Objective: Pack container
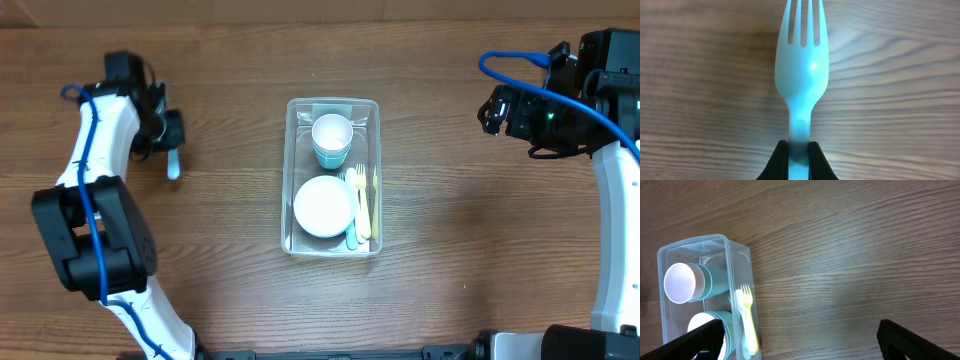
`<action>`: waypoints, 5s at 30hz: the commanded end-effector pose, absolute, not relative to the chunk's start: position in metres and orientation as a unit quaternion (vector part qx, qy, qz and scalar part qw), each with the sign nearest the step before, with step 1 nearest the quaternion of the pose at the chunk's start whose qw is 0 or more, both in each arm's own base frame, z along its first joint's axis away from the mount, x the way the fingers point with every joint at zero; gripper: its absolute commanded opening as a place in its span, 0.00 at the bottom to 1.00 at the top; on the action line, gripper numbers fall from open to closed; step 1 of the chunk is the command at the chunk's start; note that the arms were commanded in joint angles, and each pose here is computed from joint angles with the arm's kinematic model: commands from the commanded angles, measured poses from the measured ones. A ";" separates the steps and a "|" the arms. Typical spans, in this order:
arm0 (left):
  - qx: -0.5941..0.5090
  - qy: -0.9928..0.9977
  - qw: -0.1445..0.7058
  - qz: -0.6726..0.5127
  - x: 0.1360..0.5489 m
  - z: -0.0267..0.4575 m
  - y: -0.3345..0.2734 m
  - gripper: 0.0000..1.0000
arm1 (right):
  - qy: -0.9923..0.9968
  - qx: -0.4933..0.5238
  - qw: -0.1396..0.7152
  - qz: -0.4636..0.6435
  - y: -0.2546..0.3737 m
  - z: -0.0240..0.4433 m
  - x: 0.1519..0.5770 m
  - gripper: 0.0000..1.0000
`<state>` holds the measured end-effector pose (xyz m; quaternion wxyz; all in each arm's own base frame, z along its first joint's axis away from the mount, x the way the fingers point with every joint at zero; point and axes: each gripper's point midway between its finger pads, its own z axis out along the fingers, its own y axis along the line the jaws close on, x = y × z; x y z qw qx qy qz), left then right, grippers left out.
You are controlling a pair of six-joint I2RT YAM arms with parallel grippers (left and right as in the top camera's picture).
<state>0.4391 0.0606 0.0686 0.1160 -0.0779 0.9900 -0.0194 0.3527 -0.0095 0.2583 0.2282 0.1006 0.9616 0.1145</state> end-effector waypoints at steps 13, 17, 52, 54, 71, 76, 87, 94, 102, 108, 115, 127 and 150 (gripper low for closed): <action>0.005 0.969 0.231 -0.090 0.449 0.198 -0.110 0.04 | 0.958 0.101 0.245 0.112 -0.011 0.268 0.356 1.00; 0.032 0.965 0.236 -0.113 0.431 0.211 -0.159 0.04 | 0.958 0.101 0.245 0.112 -0.011 0.268 0.356 1.00; 0.007 0.981 0.130 -0.147 0.343 0.150 -0.318 0.12 | 0.958 0.101 0.245 0.112 -0.011 0.268 0.356 1.00; -0.001 0.982 0.130 -0.135 0.344 0.147 -0.312 0.13 | 0.958 0.101 0.245 0.112 -0.011 0.268 0.356 1.00; -0.021 0.984 0.121 -0.130 0.348 0.145 -0.301 0.44 | 0.958 0.101 0.245 0.112 -0.011 0.268 0.356 1.00; -0.020 0.980 0.135 -0.145 0.357 0.155 -0.300 0.57 | 0.958 0.101 0.245 0.112 -0.011 0.268 0.356 1.00; -0.094 0.962 0.246 -0.069 0.408 0.235 -0.139 0.73 | 0.958 0.101 0.245 0.112 -0.011 0.268 0.356 1.00; -0.174 0.959 0.221 -0.025 0.408 0.234 -0.039 0.87 | 0.958 0.101 0.245 0.112 -0.011 0.268 0.356 1.00; -0.190 0.958 0.215 -0.019 0.406 0.232 -0.025 1.00 | 0.958 0.101 0.245 0.112 -0.011 0.268 0.356 1.00; -0.190 0.958 0.215 -0.019 0.406 0.232 -0.025 1.00 | 0.958 0.101 0.245 0.112 -0.011 0.268 0.356 1.00; -0.190 0.958 0.215 -0.019 0.406 0.232 -0.025 1.00 | 0.958 0.101 0.245 0.112 -0.011 0.268 0.356 1.00; -0.190 0.958 0.215 -0.019 0.406 0.232 -0.025 1.00 | 0.958 0.101 0.244 0.112 -0.011 0.268 0.356 1.00; -0.190 0.958 0.215 -0.019 0.406 0.232 -0.025 1.00 | 0.593 -0.101 0.788 0.131 0.057 0.481 0.183 1.00</action>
